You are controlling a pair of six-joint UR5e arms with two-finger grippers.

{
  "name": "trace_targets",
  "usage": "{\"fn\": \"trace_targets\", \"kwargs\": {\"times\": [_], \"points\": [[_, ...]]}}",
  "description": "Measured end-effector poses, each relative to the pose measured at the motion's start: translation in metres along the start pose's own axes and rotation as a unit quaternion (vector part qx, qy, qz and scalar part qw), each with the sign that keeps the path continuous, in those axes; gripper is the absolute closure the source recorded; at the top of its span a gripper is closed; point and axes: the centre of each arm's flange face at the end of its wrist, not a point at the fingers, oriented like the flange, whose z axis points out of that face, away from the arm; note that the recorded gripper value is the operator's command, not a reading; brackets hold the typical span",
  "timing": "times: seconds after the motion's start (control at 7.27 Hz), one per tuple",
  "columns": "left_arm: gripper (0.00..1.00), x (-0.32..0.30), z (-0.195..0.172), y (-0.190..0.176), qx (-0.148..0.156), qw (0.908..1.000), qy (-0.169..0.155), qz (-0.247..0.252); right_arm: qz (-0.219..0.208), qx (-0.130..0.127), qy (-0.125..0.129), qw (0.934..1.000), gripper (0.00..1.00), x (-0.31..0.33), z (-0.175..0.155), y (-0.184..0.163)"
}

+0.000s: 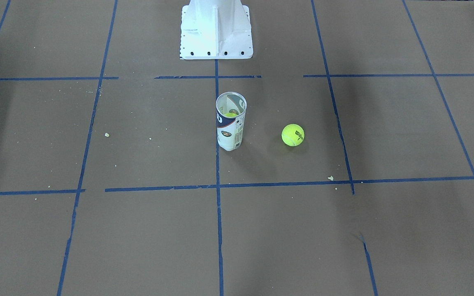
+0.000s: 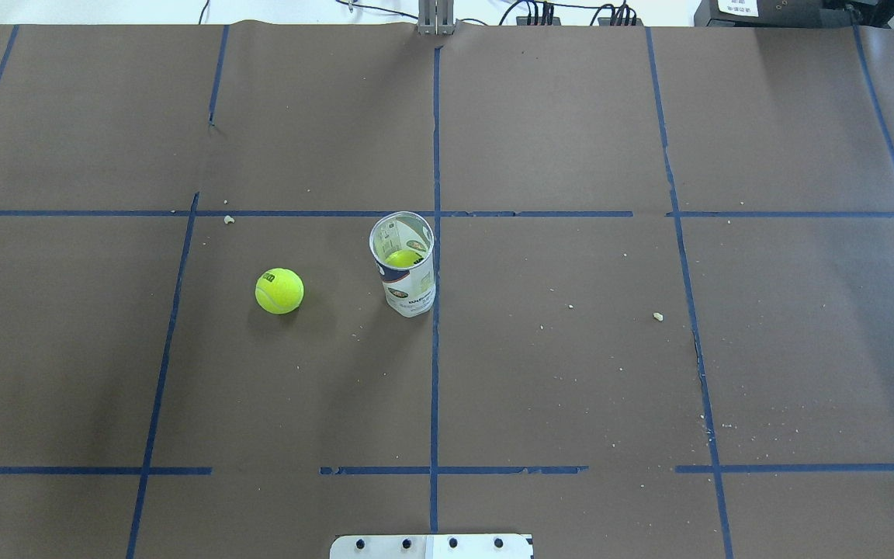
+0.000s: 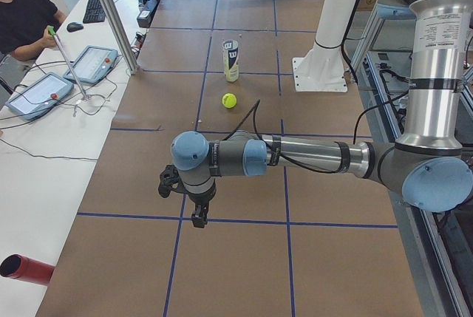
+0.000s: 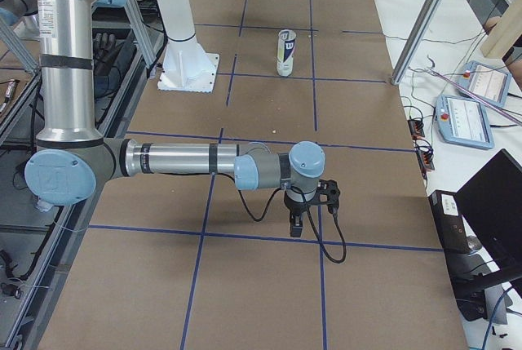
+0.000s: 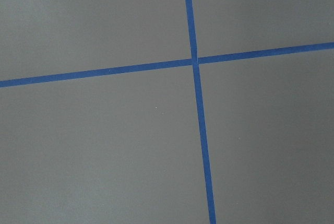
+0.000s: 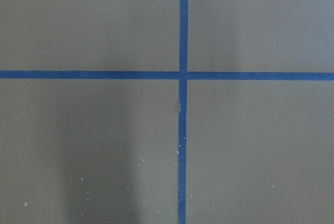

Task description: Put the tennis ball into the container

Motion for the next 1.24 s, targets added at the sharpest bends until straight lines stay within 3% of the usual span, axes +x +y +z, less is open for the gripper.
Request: {"fn": "trace_targets", "kwargs": {"times": [0.28, 0.69, 0.96, 1.24], "points": [[0.0, 0.001, -0.001, -0.002, 0.003, 1.0, -0.001, 0.002, 0.0, 0.0, 0.0, 1.0, 0.0, 0.0, 0.0, 0.0], [0.0, 0.044, -0.038, -0.038, 0.057, 0.9982, -0.007, 0.019, 0.0, 0.0, 0.0, 1.0, 0.0, 0.0, 0.0, 0.0], [0.0, 0.152, -0.061, -0.058, 0.084, 0.9964, 0.009, 0.002, 0.0, 0.0, 0.0, 1.0, 0.0, 0.0, 0.0, 0.0], [0.0, 0.281, -0.061, -0.058, 0.082, 0.9951, 0.049, -0.026, 0.0, 0.0, 0.0, 1.0, 0.0, 0.0, 0.0, 0.0]]}}
